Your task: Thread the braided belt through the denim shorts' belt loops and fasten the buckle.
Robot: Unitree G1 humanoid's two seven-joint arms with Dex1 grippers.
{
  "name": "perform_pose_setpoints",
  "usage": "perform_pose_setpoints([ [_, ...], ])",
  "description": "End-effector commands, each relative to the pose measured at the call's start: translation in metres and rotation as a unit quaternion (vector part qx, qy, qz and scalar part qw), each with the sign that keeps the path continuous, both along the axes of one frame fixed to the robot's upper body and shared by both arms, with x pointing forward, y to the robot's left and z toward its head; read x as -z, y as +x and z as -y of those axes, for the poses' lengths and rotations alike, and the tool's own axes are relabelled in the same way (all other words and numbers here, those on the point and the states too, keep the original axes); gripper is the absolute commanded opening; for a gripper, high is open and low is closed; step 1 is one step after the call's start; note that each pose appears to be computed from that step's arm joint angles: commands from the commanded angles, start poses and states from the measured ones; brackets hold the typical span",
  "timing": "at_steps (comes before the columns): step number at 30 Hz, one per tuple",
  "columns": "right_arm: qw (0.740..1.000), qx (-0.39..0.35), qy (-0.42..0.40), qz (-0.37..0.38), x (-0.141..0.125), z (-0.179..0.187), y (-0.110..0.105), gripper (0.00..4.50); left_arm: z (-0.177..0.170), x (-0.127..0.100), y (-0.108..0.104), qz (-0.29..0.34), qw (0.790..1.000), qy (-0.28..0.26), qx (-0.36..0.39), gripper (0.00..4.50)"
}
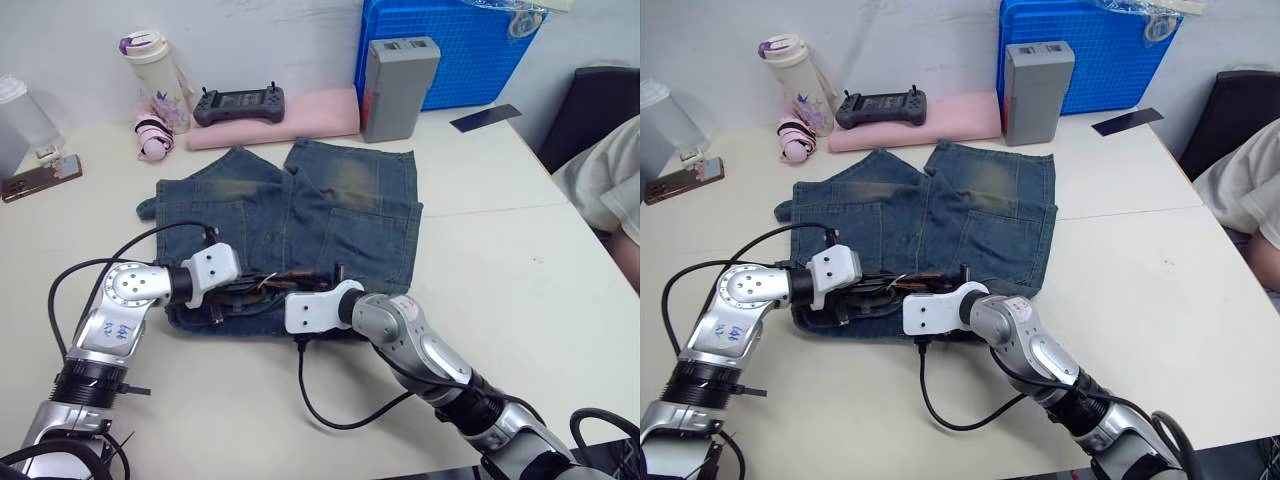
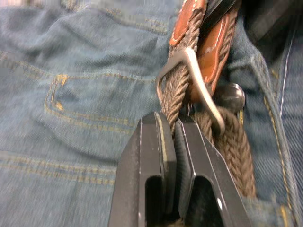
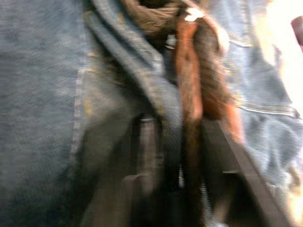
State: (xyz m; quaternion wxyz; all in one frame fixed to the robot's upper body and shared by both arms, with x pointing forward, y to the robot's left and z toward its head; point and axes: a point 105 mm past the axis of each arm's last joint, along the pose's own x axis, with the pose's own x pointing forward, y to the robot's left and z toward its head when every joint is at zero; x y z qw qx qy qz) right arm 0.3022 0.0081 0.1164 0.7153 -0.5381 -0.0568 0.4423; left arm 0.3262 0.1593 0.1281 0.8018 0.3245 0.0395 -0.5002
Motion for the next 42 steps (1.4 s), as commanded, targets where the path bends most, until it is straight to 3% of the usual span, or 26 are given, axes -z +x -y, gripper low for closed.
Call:
perform_pose_setpoints([
  [1, 0.999, -0.011, 0.017, -0.033, -0.014, 0.011, -0.009, 3.27, 0.013, 0.012, -0.002, -0.023, 1.000, -0.006, 0.019, 0.00],
  [3, 0.997, -0.005, 0.036, -0.069, -0.021, 0.020, -0.014, 4.18, 0.014, 0.015, 0.001, -0.026, 0.999, -0.009, 0.017, 0.00],
  [9, 0.984, 0.012, 0.109, -0.143, -0.058, 0.057, -0.025, 4.18, 0.018, 0.020, 0.003, -0.031, 0.999, -0.022, 0.015, 0.00],
  [11, 0.976, 0.024, 0.159, -0.149, -0.075, 0.060, -0.019, 4.18, 0.020, 0.021, 0.003, -0.031, 0.999, -0.024, 0.016, 0.00],
  [13, 0.979, 0.036, 0.159, -0.119, -0.080, 0.061, -0.008, 4.18, 0.022, 0.021, 0.003, -0.030, 0.999, -0.026, 0.017, 0.00],
  [21, 0.998, 0.010, 0.063, -0.026, -0.058, 0.042, 0.009, 4.18, 0.026, 0.021, -0.001, -0.023, 0.999, -0.020, 0.025, 0.00],
  [31, 1.000, -0.011, 0.020, 0.016, -0.045, 0.028, 0.017, 4.18, 0.024, 0.018, -0.004, 0.001, 0.999, 0.013, 0.034, 0.00],
  [35, 1.000, -0.021, 0.011, 0.013, -0.039, 0.026, 0.012, 2.98, 0.024, 0.017, -0.004, 0.003, 0.999, 0.014, 0.033, 0.00],
  [41, 1.000, -0.022, 0.002, -0.010, -0.025, 0.026, 0.005, 0.07, 0.025, 0.015, -0.005, 0.009, 0.999, 0.015, 0.033, 0.00],
  [42, 1.000, -0.022, 0.002, -0.012, -0.024, 0.026, 0.004, 0.07, 0.026, 0.014, -0.005, 0.009, 0.999, 0.014, 0.033, 0.00],
])
